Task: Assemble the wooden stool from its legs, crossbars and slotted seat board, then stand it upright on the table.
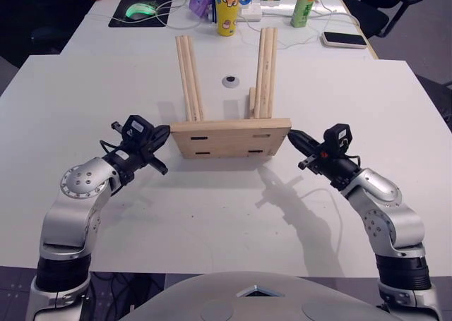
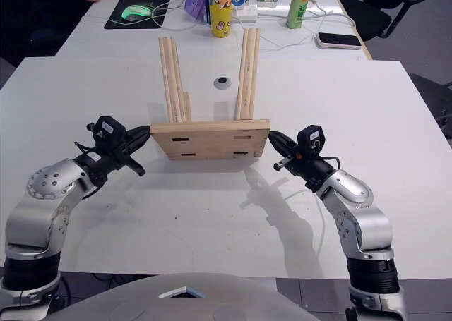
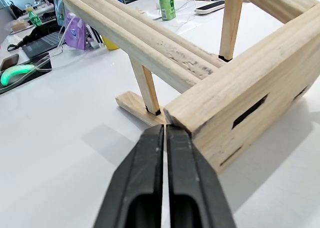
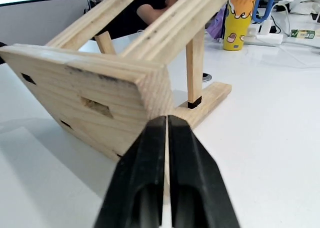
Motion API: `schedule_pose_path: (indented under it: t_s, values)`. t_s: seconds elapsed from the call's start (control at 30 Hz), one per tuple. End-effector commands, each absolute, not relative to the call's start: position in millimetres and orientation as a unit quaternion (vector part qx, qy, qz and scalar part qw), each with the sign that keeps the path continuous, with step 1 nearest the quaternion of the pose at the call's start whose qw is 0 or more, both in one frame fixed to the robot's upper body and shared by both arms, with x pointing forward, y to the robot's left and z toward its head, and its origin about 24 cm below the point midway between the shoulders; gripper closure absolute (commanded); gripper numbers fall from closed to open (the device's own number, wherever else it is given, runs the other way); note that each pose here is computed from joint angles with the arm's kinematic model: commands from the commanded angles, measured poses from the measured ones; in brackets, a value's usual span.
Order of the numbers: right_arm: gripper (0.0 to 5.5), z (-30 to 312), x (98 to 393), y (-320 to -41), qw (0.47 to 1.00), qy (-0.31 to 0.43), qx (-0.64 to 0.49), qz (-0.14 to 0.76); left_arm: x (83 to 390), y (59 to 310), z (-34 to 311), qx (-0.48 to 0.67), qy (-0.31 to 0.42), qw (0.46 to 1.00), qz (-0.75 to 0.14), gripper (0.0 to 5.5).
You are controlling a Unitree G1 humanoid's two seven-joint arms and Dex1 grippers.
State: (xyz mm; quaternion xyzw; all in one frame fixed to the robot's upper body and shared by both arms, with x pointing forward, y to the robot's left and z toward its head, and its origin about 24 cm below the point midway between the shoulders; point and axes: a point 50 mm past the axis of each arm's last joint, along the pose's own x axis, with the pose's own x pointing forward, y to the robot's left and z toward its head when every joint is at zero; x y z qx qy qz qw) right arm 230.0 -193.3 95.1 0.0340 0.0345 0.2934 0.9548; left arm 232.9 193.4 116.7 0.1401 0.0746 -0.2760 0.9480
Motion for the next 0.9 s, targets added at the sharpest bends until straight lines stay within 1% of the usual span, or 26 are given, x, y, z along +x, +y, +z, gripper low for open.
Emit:
schedule_pose_path:
  t_s: [0.03,0.07,0.1,0.17,0.23,0.3,0.37,0.43,0.53,0.57,0.67,0.77,0.9]
  values:
    - [4.76,95.4,232.0,-223.1,0.965,0.008,0.052,0.257,230.7,232.6,115.7,0.114,0.024,0.968,-0.222,4.66]
    - [4.55,93.6,231.8,-233.5,0.967,0.022,0.046,0.249,229.1,244.1,117.2,0.11,0.014,0.97,-0.216,4.46]
    - [4.38,96.1,231.4,-239.8,0.966,0.003,0.014,0.259,227.7,254.1,118.3,0.114,0.009,0.97,-0.215,4.29]
    - [3.95,98.3,233.3,-251.1,0.949,0.024,0.003,0.313,225.6,271.8,119.8,0.123,0.015,0.967,-0.225,3.9]
    - [3.64,102.8,236.3,-263.6,0.927,0.044,-0.006,0.372,226.4,283.2,123.9,0.134,0.033,0.955,-0.261,3.6]
    - [3.34,104.3,241.0,-270.9,0.91,0.056,-0.02,0.409,226.7,284.9,122.6,0.134,0.068,0.937,-0.317,3.31]
    - [3.02,100.2,247.9,-271.5,0.89,0.078,-0.037,0.448,226.4,282.8,116.9,0.127,0.117,0.908,-0.382,3.0]
    - [2.73,94.9,254.3,-268.2,0.871,0.094,-0.054,0.478,228.7,285.9,115.2,0.123,0.141,0.893,-0.409,2.73]
    - [2.35,84.6,259.3,-259.0,0.844,0.112,-0.074,0.519,238.3,280.8,113.7,0.118,0.153,0.871,-0.452,2.33]
    - [2.35,80.6,261.5,-254.2,0.833,0.118,-0.076,0.535,243.1,275.2,112.1,0.12,0.153,0.861,-0.47,2.19]
    - [2.35,74.8,272.5,-244.5,0.816,0.118,-0.097,0.557,258.5,264.3,108.8,0.133,0.139,0.848,-0.494,2.19]
    - [2.35,75.5,293.8,-234.9,0.816,0.1,-0.127,0.555,275.1,249.6,99.1,0.151,0.134,0.83,-0.521,2.19]
    - [2.35,75.8,306.7,-228.0,0.808,0.094,-0.143,0.564,284.1,238.3,91.6,0.155,0.135,0.813,-0.545,2.19]
